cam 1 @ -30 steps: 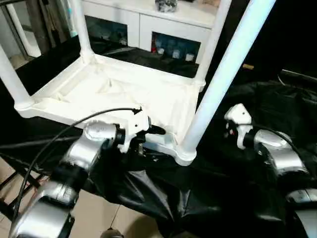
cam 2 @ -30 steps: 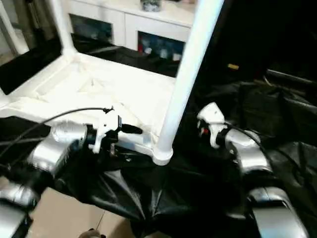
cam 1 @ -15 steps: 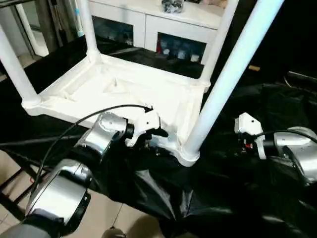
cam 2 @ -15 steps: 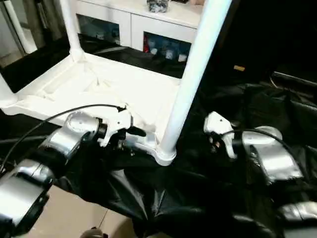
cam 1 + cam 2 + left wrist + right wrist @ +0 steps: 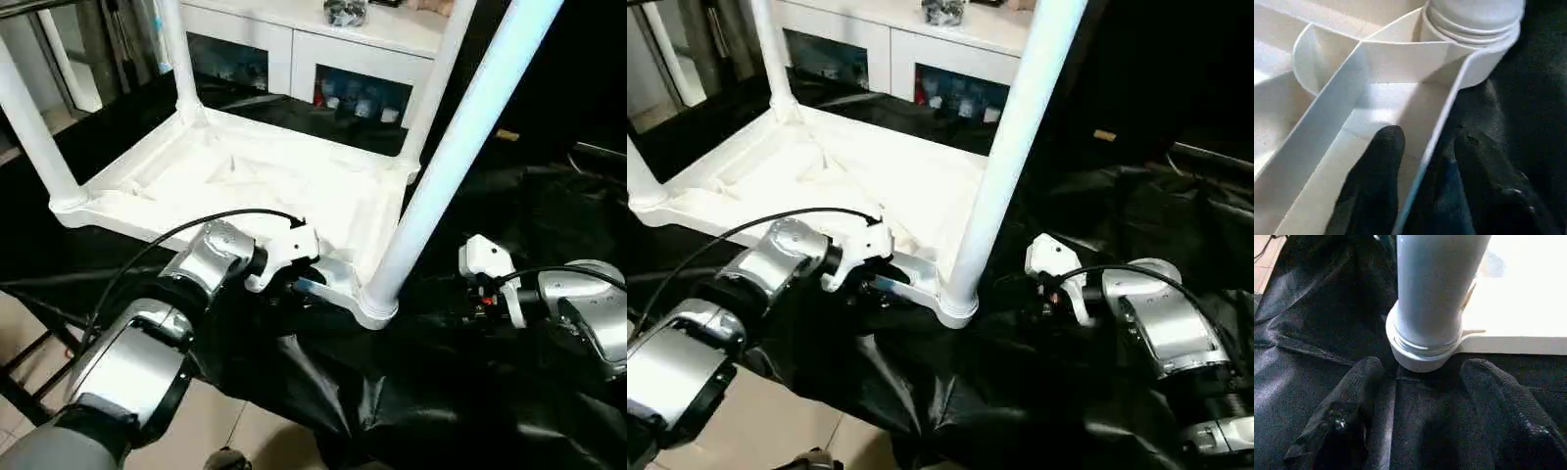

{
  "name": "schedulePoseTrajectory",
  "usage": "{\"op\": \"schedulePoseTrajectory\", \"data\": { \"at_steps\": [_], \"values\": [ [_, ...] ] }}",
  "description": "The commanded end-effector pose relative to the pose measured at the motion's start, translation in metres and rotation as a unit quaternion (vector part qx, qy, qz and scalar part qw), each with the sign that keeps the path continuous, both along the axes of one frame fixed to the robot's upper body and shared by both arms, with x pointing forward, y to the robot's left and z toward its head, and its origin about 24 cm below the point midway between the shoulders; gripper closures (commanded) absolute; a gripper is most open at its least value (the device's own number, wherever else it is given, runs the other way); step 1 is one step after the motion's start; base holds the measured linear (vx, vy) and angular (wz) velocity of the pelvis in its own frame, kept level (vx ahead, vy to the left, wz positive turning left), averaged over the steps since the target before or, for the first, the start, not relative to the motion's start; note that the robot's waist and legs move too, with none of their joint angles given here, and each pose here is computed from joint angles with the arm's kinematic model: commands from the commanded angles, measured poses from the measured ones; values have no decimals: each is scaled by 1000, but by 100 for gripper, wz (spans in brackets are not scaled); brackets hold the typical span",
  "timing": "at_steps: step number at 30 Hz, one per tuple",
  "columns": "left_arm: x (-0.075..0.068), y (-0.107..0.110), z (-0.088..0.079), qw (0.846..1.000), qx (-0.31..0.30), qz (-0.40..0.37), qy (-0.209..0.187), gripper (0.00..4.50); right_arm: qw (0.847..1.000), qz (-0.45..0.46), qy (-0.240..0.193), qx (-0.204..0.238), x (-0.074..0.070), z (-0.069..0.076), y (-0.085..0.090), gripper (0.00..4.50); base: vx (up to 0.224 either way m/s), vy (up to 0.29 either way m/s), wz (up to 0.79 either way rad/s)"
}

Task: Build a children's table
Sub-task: Rotate leg to tighten

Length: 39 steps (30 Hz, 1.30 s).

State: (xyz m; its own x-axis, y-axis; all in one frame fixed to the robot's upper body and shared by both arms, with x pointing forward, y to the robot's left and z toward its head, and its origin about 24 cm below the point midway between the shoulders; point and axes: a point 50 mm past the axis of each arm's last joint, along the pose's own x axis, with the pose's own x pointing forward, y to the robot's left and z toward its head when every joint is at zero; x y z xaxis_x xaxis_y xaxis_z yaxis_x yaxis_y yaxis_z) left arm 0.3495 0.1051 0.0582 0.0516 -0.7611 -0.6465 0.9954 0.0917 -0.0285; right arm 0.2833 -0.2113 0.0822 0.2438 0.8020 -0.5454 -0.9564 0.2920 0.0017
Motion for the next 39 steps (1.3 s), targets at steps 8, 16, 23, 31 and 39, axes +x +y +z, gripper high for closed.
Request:
{"op": "schedulePoseTrajectory", "data": {
  "at_steps": [8,16,23,31,39],
  "values": [
    [-3,3,-15,995,46,65,68,325,1000,-5,8,-6,-3,-1,0,150,0,0,0],
    [-4,7,-29,981,57,167,83,353,1000,-11,11,-9,-2,-6,1,150,0,0,0],
    [-6,4,-32,976,32,200,77,359,1000,-21,0,-10,0,-10,5,150,0,0,0],
    [-10,-11,-26,988,-19,152,-7,359,998,-53,-15,6,7,-17,13,150,0,0,0],
    [-13,-13,-11,995,-39,77,-40,268,999,-51,-7,15,5,-17,15,88,0,0,0]
  ]
}}
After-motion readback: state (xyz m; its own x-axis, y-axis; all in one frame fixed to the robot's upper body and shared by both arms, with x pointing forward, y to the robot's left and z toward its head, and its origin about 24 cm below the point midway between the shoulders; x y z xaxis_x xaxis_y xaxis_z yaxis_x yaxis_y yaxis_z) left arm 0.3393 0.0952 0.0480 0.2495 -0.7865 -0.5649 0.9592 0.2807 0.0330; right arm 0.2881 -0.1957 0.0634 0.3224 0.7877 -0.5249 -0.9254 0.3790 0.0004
